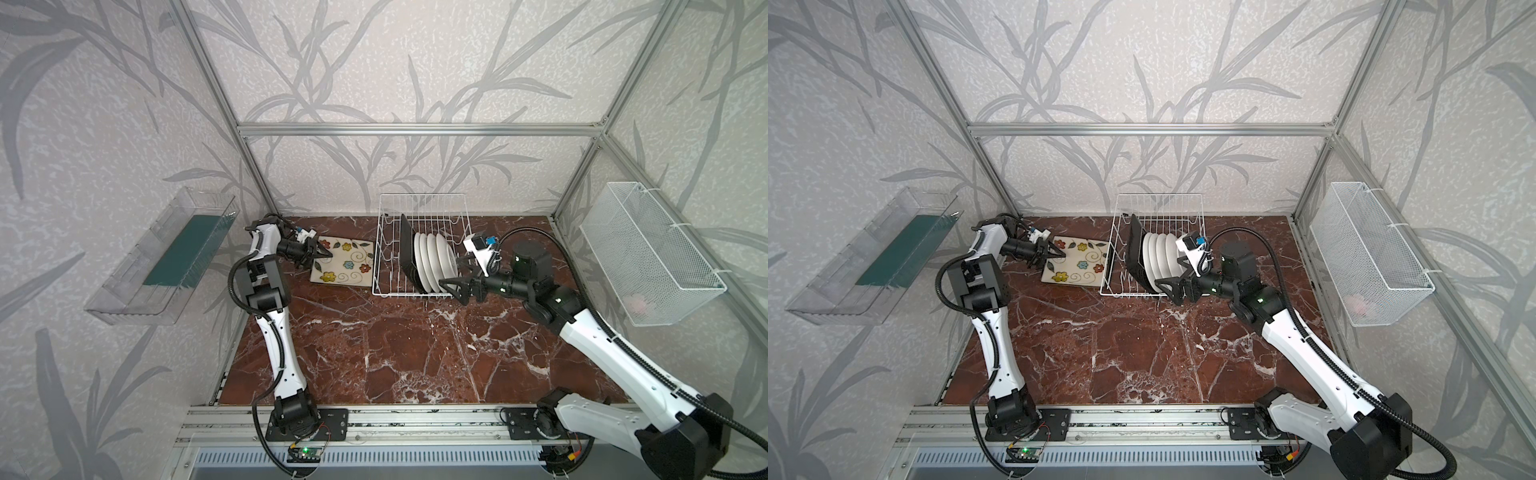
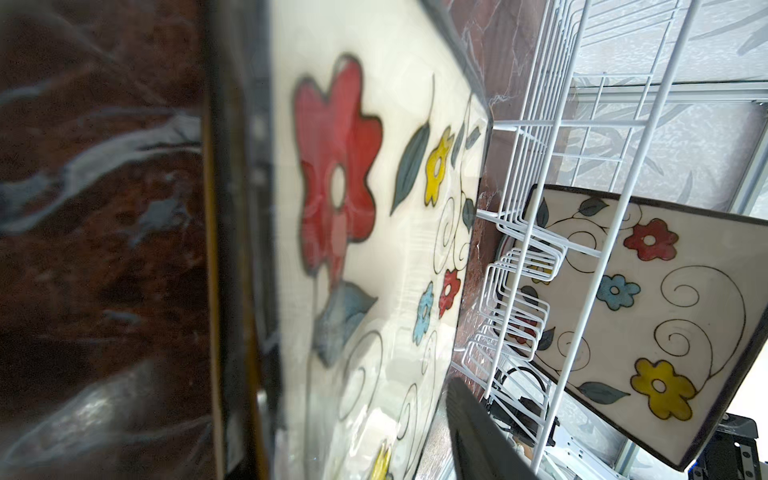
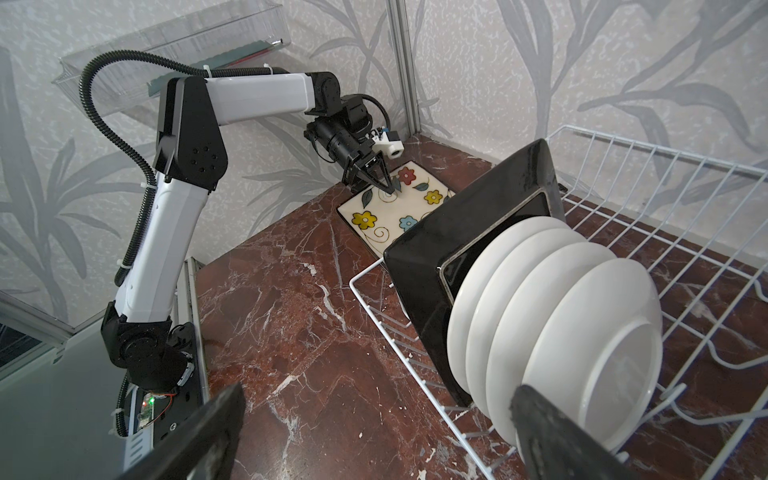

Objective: Unload the plates from the dish rack
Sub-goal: 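Lower the flowered plate onto the dark plate on the table, then open the left gripper and lift it off the flowered plate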

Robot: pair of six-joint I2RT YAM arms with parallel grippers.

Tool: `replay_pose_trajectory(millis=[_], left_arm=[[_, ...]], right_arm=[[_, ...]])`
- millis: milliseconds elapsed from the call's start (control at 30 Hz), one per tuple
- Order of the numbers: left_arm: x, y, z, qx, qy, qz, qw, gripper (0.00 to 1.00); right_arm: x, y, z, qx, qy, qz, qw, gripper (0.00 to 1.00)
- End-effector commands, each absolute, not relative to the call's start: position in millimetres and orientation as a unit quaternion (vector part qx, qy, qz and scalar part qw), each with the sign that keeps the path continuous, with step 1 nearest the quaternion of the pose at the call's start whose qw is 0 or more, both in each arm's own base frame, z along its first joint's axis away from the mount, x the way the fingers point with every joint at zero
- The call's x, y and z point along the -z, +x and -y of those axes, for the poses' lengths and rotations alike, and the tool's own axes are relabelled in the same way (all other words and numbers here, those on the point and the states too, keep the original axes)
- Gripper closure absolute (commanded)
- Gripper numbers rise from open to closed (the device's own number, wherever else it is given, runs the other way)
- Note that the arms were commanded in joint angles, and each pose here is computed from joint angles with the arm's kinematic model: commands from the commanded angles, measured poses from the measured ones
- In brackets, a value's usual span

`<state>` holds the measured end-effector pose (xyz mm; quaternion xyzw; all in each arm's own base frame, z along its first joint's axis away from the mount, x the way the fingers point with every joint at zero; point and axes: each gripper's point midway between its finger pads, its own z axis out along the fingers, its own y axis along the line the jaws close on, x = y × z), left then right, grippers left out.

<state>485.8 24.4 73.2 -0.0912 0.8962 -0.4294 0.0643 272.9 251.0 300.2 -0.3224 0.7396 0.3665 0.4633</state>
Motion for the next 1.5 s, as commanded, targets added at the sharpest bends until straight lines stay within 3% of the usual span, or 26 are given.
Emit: replay_pose_trajectory(millis=[0,567,1133,1467], left_arm=[[-88,480,-23,0.433,-0.097,-0.894,0.060,0.45],[-84,477,-31,0.384,-0.113,-0.915,0.051,0.37],[-78,499,-50,0.336,-0.147,-0.927,0.074,0.36],[-95,506,-62,0.301,-0.154,-0.936,0.104,0.27]], right_arm=[[-310,266,-253,-0.375,-0.332,-0.728,0.469,0.01],[-309,263,-252,-0.373,-0.333,-0.728,0.469,0.01],[-306,263,-251,-0.369,-0.332,-0.732,0.467,0.01],[-304,267,-252,-0.367,-0.333,-0.733,0.465,0.01]])
